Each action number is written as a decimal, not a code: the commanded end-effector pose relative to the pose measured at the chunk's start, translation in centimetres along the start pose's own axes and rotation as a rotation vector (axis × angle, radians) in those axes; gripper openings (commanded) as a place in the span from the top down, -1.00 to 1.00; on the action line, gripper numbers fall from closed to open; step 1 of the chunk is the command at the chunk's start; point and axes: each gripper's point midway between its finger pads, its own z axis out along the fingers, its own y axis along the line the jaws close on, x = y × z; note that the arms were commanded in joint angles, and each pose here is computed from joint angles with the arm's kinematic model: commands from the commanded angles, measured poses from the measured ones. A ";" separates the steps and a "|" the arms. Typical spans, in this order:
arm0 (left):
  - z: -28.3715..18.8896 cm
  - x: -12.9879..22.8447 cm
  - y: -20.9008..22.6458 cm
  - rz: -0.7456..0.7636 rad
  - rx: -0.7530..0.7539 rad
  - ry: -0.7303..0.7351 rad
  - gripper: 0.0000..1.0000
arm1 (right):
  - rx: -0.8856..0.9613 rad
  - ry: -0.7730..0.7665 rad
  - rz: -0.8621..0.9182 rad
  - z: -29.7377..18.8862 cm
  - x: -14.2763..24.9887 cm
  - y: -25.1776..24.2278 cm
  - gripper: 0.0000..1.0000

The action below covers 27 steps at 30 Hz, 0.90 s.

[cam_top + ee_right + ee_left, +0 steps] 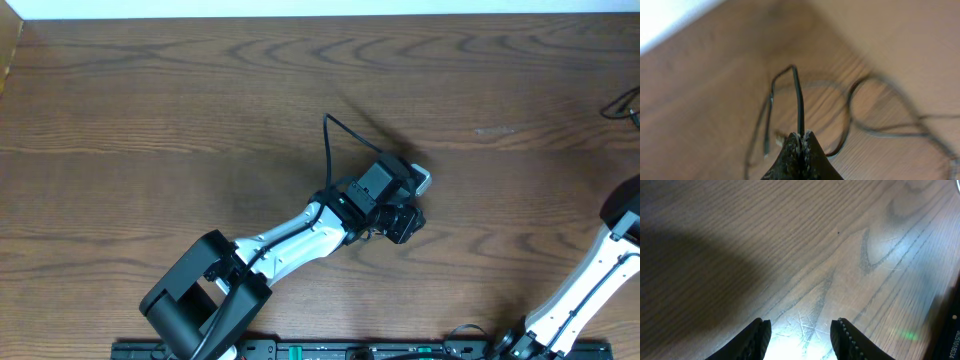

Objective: Untangle cables

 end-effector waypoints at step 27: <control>-0.1 0.0 1.1 0.029 -0.060 -0.009 0.10 | 0.174 0.121 0.178 5.2 4.1 -6.4 -0.77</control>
